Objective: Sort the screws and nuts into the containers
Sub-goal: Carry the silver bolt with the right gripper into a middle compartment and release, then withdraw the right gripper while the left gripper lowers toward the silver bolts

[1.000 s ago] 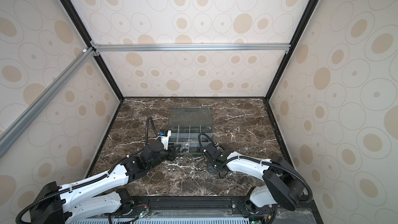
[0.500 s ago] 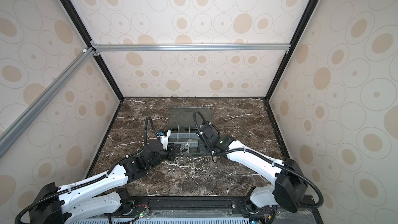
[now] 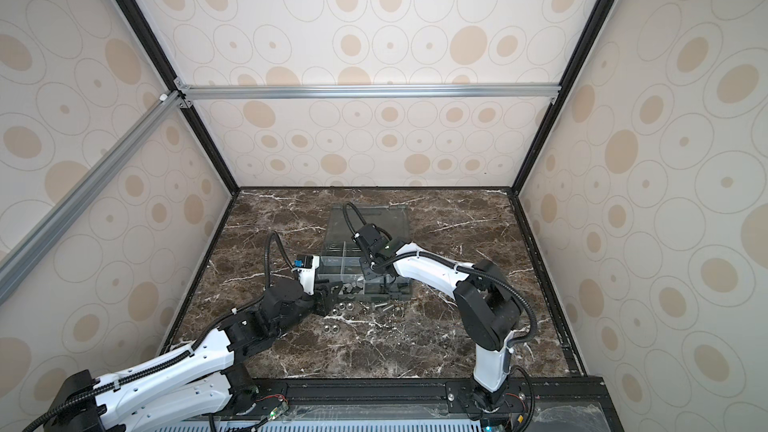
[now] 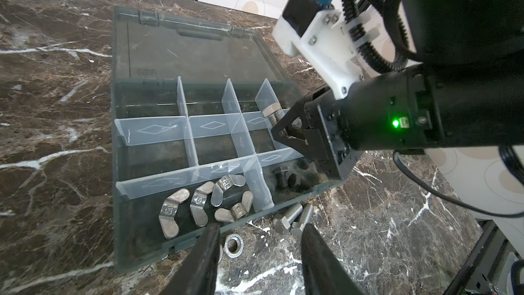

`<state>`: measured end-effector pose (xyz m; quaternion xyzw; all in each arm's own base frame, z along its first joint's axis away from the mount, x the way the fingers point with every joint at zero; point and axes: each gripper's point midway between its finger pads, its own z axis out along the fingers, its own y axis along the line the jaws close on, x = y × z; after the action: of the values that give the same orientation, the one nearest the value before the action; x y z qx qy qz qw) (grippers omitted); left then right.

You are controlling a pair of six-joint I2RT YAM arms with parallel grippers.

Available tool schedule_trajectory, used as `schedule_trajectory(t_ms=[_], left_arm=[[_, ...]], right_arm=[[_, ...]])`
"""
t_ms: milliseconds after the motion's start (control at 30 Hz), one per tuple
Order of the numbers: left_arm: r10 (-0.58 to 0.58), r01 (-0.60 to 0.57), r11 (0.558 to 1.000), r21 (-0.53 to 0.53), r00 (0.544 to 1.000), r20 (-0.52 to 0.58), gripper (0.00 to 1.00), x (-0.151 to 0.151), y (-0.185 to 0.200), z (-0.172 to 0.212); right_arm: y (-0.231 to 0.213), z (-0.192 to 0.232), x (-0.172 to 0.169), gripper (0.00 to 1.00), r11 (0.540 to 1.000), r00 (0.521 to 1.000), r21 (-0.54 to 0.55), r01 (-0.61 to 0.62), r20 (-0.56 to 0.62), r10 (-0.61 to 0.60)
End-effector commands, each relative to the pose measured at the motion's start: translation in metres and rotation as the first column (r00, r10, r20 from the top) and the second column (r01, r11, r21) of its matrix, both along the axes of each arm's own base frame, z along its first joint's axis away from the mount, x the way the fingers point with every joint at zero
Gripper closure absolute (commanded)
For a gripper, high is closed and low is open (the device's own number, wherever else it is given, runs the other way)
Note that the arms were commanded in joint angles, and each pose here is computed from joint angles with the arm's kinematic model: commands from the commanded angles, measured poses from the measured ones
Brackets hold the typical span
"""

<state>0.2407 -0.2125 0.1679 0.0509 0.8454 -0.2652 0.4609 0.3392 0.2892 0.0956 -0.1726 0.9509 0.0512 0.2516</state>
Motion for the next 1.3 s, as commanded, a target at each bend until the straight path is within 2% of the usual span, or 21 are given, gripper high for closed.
schedule_trajectory(t_ms=[0,167,300,1033,1267], left_arm=[[0.04,-0.04,0.999,-0.032,0.999,0.003,0.53,0.003,0.006,0.003],[0.036,-0.036,0.999,-0.024,0.999,-0.002,0.53,0.004,0.004,0.001],[0.03,-0.03,0.999,-0.025,1.0,-0.003,0.53,0.004,0.002,0.001],[-0.026,0.026,0.999,-0.022,1.0,-0.007,0.54,0.006,-0.013,0.001],[-0.112,0.116,0.989,0.09,0.993,-0.047,0.56,0.011,-0.034,-0.008]], right_arm=[[-0.006,0.005,0.007,0.8,1.0,1.0,-0.002,0.012,0.012,-0.012],[-0.009,0.005,0.007,0.69,1.0,1.0,0.002,0.017,0.004,-0.017],[-0.008,0.011,0.007,0.64,1.0,1.0,0.012,0.016,0.008,-0.016],[-0.045,0.052,-0.017,0.62,0.993,0.992,0.073,0.089,0.079,-0.095],[-0.08,0.057,-0.039,0.61,0.984,0.981,0.075,0.161,0.1,-0.168]])
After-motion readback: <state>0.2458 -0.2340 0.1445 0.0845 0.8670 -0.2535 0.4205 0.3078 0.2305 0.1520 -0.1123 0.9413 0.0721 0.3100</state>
